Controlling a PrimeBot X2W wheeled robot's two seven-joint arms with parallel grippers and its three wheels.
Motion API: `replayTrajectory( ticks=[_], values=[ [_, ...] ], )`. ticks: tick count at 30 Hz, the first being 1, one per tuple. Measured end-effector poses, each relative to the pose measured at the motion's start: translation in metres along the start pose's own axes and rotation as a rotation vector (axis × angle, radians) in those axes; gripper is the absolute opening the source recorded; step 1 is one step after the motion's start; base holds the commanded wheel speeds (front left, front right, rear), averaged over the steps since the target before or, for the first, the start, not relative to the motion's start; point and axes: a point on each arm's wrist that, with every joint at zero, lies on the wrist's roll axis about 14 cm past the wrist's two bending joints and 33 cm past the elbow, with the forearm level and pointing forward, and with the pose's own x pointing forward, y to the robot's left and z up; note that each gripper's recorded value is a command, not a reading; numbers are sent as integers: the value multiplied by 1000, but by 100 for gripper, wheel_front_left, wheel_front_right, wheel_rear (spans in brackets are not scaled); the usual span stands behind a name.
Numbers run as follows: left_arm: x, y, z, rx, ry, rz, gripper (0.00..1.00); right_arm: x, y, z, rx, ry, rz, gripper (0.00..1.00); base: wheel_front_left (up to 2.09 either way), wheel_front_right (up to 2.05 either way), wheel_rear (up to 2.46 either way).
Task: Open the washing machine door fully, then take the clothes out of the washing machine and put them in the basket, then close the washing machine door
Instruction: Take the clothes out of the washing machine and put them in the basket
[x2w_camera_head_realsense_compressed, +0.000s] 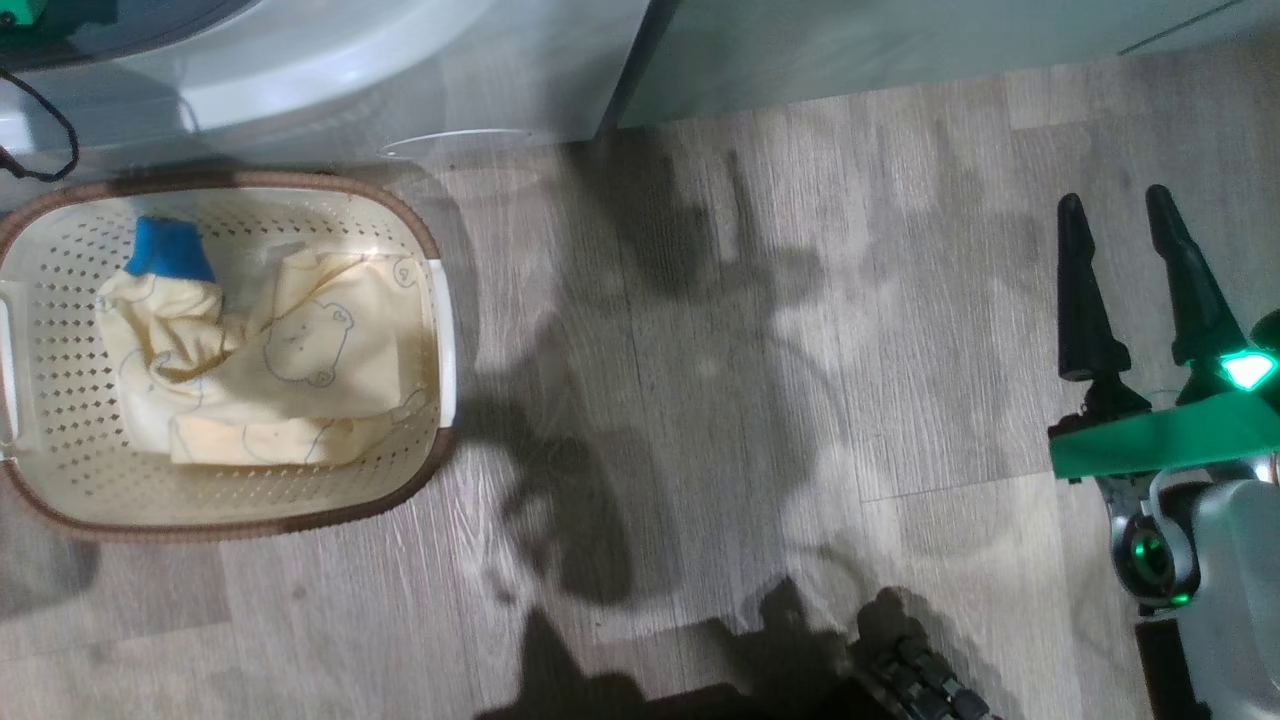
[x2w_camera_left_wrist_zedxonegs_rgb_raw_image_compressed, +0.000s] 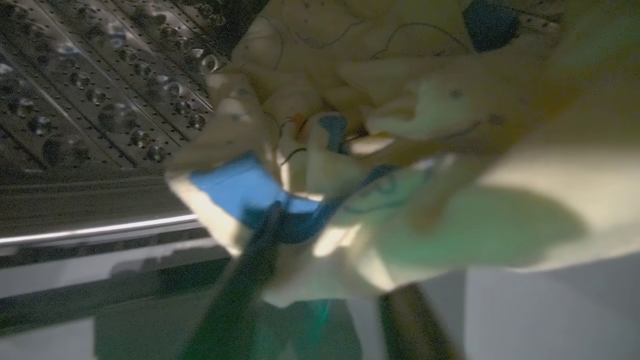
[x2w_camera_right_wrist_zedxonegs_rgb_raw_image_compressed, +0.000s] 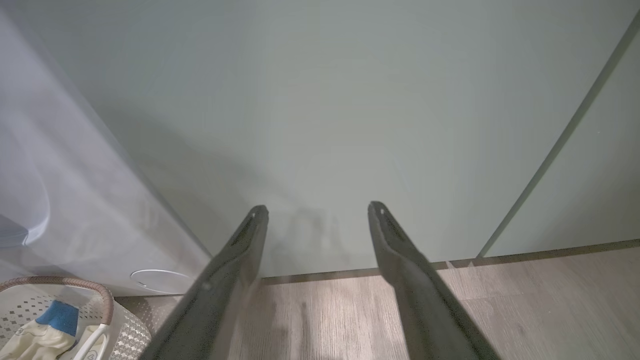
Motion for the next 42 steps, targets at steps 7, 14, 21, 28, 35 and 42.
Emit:
replayTrajectory(
  ticks=[7,14,21,28,35,42],
  values=[
    [-7,7,6,-10,-52,20,0,0,3,5,5,-14,9,100,0,0,0],
    [-32,-2,26,-32,-150,-10,0,-4,9,22,12,-55,23,100,0,0,0],
    [-60,-5,19,-90,-218,-24,0,-12,15,39,12,-95,38,100,0,0,0],
    [-99,-14,0,-184,-307,-51,0,-32,22,47,26,-110,52,100,0,0,0],
    [-134,-33,-57,-247,-313,-56,0,-43,38,49,42,-117,94,100,0,0,0],
    [-153,-37,-109,-305,-267,1,0,-41,52,54,45,-130,139,100,0,0,0]
  ],
)
